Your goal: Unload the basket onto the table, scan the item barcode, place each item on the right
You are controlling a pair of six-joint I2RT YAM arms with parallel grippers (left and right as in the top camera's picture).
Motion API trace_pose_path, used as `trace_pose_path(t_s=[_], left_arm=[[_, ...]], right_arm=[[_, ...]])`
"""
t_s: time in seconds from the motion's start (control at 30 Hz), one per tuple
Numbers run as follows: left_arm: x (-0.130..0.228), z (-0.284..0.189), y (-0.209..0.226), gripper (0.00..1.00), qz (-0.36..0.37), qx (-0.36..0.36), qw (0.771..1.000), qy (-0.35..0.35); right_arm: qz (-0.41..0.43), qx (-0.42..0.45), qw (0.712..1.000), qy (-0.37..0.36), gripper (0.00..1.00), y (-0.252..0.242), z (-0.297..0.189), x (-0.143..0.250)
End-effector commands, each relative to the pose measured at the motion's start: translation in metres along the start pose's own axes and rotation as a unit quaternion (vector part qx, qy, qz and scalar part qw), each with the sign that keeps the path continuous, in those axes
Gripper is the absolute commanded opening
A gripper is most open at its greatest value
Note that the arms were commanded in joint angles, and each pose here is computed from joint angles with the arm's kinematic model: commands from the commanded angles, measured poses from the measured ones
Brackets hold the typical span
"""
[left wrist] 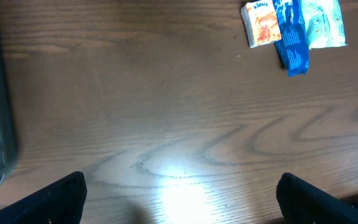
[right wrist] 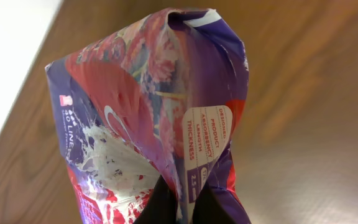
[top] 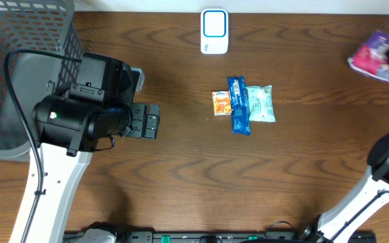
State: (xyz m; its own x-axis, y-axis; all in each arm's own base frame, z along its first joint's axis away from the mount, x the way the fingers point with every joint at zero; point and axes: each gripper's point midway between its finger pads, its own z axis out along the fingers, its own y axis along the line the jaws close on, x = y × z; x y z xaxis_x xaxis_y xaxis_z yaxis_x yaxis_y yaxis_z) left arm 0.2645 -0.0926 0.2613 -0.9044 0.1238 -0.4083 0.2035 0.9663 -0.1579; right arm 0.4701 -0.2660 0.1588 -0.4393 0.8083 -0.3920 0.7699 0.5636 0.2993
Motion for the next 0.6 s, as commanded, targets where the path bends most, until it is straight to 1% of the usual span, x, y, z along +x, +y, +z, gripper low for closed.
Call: trace_pose_path(t_s=[0.0, 0.23, 0.33, 0.53, 0.57], left_arm=[[-0.002, -0.002, 0.003, 0.98, -0.003, -0.007, 1.0, -0.002], [-0.002, -0.002, 0.003, 0.98, -0.003, -0.007, 1.0, -0.002], [-0.002, -0.002, 0.003, 0.98, -0.003, -0.007, 1.0, -0.002], [-0.002, -0.002, 0.003, 0.98, -0.003, -0.007, 1.0, -0.002], [-0.002, -0.002, 0.003, 0.98, -0.003, -0.007, 1.0, -0.002]], right_arm=[[0.012, 0.041, 0.999, -0.034, 0.01, -0.04, -0.014, -0.025], [0.063, 0.116, 0.988, -0.082, 0.01, -0.116, -0.023, -0.06], [0.082, 0.127, 0.984, -0.095, 0.01, -0.141, -0.022, -0.071], [0.109, 0.136, 0.978, -0.112, 0.08, -0.177, -0.012, -0.087], [0.112, 0.137, 0.978, -0.113, 0.07, -0.182, -0.009, -0.088]])
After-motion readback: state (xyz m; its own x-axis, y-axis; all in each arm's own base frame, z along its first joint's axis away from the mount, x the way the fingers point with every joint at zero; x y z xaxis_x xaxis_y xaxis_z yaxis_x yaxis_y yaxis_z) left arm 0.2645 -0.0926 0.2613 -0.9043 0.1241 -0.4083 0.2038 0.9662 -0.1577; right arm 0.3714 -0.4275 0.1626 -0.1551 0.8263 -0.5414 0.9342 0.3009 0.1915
